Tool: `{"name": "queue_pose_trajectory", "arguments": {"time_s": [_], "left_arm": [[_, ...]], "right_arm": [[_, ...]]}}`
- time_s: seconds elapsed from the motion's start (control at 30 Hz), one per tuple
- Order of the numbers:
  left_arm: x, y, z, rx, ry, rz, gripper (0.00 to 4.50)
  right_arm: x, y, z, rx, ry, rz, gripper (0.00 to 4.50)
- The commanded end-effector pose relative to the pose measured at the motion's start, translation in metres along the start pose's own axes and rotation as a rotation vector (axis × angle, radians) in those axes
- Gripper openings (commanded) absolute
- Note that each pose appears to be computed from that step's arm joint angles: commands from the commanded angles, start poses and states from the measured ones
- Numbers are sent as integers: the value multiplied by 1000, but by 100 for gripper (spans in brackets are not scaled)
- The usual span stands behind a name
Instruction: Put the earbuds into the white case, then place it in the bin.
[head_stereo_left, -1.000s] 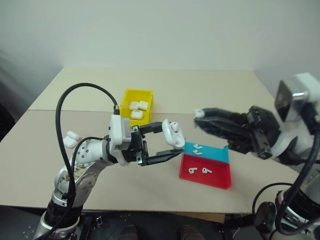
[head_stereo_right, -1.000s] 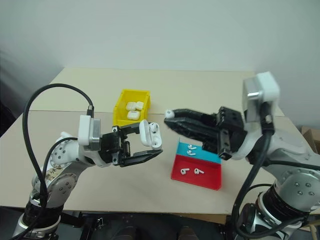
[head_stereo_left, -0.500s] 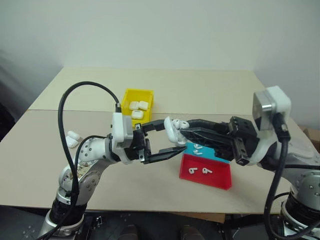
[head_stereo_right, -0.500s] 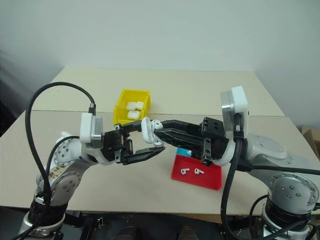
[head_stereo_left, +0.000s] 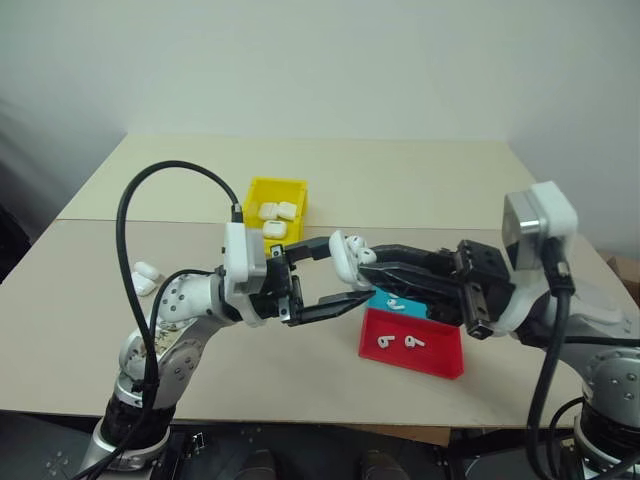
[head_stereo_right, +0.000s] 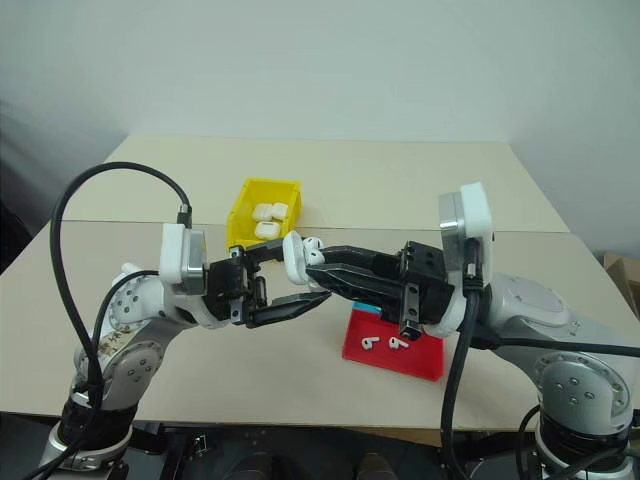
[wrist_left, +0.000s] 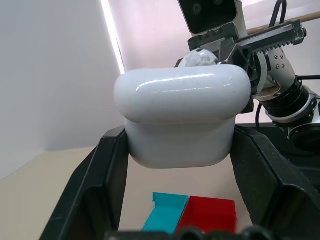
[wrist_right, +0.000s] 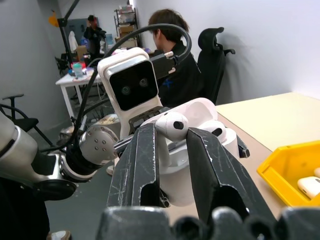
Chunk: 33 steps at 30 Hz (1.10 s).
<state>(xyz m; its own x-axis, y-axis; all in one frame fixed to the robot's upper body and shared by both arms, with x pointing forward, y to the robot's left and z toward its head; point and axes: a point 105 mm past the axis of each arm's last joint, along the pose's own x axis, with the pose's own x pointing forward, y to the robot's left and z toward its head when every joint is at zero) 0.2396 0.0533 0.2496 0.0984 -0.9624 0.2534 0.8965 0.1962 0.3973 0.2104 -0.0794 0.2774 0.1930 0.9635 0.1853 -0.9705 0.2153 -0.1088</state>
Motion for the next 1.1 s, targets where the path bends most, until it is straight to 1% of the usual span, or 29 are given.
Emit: {"name": "queue_pose_trajectory", "arguments": {"time_s": [0.03, 0.1, 0.33, 0.5, 0.6, 0.7, 0.8, 0.83, 0.87, 0.93, 0.97, 1.0, 1.1], "left_arm": [[2, -2, 6, 36, -27, -9, 277], [2, -2, 5, 35, -23, -8, 277], [0, -2, 3, 37, -7, -13, 277], [-1, -2, -2, 43, 10, -26, 277], [2, -3, -10, 28, 28, -53, 277], [8, -4, -19, 14, 47, -91, 277], [15, -1, -29, 35, 87, -118, 277], [19, 1, -32, 38, 96, -118, 277], [23, 4, -34, 38, 105, -114, 277], [30, 8, -37, 49, 116, -116, 277], [33, 9, -41, 58, 138, -117, 277], [35, 11, -45, 66, 165, -114, 277], [39, 12, -48, 83, 175, -105, 277]], "right_arm": [[2, 6, 1, -63, 5, 17, 137], [2, 7, 0, -76, 11, 18, 192], [-3, 4, 0, -115, 23, -7, 192], [-12, -5, 3, -182, 42, -61, 192], [-22, -19, 21, -274, 30, -103, 192], [-24, -24, 33, -286, 96, -33, 192], [-15, -27, 46, -309, 135, 55, 192], [-11, -30, 49, -311, 142, 62, 154], [-7, -34, 52, -290, 153, 67, 128], [1, -35, 48, -287, 228, 109, 64], [4, -34, 44, -293, 268, 139, 24], [5, -32, 40, -301, 297, 171, 4], [8, -29, 28, -321, 377, 222, 4]]}}
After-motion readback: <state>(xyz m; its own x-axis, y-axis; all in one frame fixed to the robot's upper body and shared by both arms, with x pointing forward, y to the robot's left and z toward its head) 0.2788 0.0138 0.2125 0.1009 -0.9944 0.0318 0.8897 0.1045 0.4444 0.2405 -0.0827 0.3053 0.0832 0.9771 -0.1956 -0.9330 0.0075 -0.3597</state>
